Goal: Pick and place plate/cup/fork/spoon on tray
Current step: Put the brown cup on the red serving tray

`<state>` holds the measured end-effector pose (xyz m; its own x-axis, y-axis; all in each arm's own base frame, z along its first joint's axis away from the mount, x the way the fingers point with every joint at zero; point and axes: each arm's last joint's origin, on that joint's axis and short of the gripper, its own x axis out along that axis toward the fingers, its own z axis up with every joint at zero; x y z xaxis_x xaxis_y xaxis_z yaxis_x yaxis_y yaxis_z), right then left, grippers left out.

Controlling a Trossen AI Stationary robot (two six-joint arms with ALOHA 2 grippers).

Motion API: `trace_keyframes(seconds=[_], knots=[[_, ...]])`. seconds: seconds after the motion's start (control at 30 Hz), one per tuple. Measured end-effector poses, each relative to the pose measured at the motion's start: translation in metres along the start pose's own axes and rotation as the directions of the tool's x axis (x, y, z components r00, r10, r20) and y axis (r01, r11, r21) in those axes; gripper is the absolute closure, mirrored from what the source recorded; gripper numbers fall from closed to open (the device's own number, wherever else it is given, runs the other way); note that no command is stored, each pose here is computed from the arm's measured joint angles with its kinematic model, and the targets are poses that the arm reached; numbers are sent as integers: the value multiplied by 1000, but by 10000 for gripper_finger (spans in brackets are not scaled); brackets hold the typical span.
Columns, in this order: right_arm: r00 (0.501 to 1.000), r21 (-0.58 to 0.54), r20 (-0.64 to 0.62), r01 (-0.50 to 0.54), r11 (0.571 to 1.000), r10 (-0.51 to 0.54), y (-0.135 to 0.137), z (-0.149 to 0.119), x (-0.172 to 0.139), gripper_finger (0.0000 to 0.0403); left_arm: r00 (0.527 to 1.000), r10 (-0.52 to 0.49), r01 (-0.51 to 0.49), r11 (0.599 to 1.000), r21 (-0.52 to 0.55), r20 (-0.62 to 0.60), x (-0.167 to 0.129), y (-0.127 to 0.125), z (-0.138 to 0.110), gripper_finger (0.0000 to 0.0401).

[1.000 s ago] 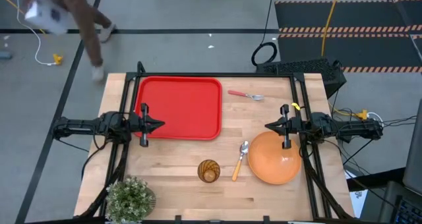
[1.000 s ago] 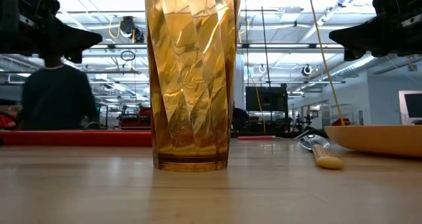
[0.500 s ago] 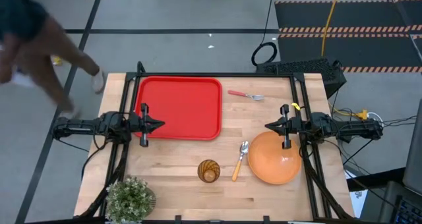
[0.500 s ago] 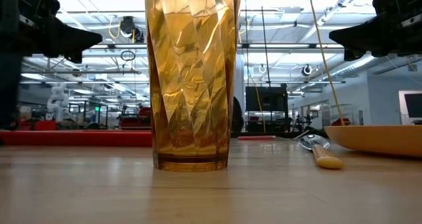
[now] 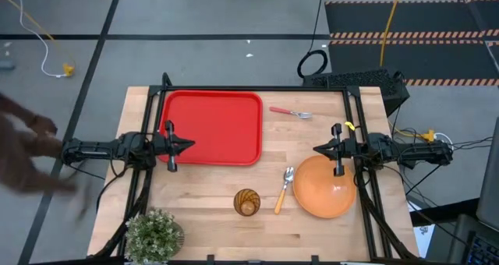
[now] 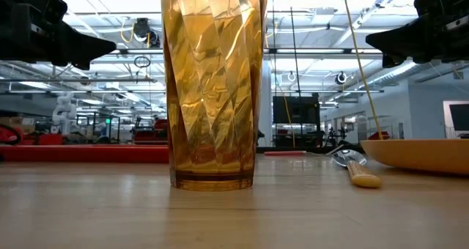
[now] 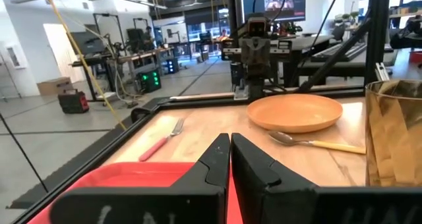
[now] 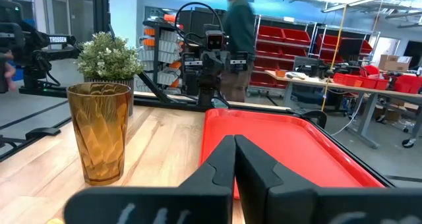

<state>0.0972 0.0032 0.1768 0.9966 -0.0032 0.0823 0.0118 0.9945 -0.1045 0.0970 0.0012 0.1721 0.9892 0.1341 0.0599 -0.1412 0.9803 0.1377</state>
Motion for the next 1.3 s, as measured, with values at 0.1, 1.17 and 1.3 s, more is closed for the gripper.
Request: trace_keyframes(seconds=[0.1,1.17,1.3], knots=[[1000,0,0,0,1000,0,0,0,0,403,1000,12,-12,1000,-14,4,0,0,1,382],[1000,0,-1,0,1000,0,0,0,0,403,952,72,-8,977,-213,296,24,25,196,382],[1000,0,0,0,1000,0,0,0,0,403,938,80,6,969,-247,337,30,29,232,382]])
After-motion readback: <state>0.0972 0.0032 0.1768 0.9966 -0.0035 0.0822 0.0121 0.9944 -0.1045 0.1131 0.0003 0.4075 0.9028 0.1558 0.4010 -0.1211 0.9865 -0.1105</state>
